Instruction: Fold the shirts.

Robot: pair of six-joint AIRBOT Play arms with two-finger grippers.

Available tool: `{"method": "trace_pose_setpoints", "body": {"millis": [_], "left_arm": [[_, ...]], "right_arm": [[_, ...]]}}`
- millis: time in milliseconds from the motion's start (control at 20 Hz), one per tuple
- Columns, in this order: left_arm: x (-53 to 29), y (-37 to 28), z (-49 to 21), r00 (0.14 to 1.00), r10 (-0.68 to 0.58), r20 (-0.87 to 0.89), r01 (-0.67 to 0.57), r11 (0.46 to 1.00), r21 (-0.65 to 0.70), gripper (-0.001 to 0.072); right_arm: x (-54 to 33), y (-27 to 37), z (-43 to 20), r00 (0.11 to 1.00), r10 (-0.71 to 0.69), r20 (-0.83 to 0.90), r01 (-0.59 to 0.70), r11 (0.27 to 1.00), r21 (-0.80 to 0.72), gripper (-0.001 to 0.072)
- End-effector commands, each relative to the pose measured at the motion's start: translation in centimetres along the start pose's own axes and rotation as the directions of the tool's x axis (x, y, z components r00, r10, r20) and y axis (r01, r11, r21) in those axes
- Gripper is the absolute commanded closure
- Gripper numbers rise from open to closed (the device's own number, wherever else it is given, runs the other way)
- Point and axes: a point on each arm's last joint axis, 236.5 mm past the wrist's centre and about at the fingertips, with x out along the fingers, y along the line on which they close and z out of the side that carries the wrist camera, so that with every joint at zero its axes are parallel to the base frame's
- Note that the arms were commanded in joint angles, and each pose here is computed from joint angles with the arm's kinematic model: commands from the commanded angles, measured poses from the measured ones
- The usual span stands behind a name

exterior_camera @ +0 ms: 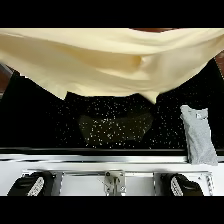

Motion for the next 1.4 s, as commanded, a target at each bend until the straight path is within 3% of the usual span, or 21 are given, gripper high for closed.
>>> {"method": "trace_pose_setpoints", "body": {"millis": [0, 150, 300, 550, 700, 800, 1000, 1350], "left_arm": [[-4.0, -4.3, 4.6, 0.992, -0.053, 0.112, 0.045, 0.997, 0.068, 0.0671], [-6.0, -5.2, 4.2, 0.995, -0.038, 0.089, 0.032, 0.997, 0.066, 0.0671], [-6.8, -2.5, 0.2, 0.992, 0.096, -0.08, -0.091, 0.994, 0.059, 0.0671], [-7.6, 4.6, -10.0, 0.863, 0.297, -0.408, -0.296, 0.953, 0.067, 0.0671], [-7.0, 8.1, -17.7, 0.765, 0.306, -0.568, -0.382, 0.924, -0.017, 0.0672], [-6.9, 10.4, -22.4, 0.687, 0.307, -0.659, -0.428, 0.903, -0.025, 0.0671], [-4.2, 16.0, -28.5, 0.584, 0.343, -0.736, -0.479, 0.877, 0.028, 0.0671], [0.5, 22.7, -39.5, 0.466, 0.289, -0.836, -0.587, 0.808, -0.047, 0.067]], "right_arm": [[-6.4, 4.0, 6.2, 0.986, 0.014, 0.164, 0.001, 0.996, -0.095, 0.0652], [-8.7, 5.2, 5.9, 0.988, 0.007, 0.152, 0.014, 0.99, -0.139, 0.0652], [-9.3, 3.2, 2.7, 0.996, -0.092, 0.017, 0.093, 0.989, -0.113, 0.0652], [-7.9, 0.3, -4.3, 0.946, -0.157, -0.283, 0.138, 0.987, -0.088, 0.0652], [-5.6, -1.8, -11.8, 0.808, -0.116, -0.578, 0.127, 0.992, -0.022, 0.0652], [-3.5, -3.4, -15.1, 0.729, -0.085, -0.679, 0.136, 0.99, 0.022, 0.0653], [4.6, -7.7, -20.7, 0.674, -0.053, -0.737, 0.179, 0.979, 0.093, 0.0653], [18.0, -8.1, -37.1, 0.603, 0.02, -0.797, 0.233, 0.952, 0.2, 0.0651]]}}
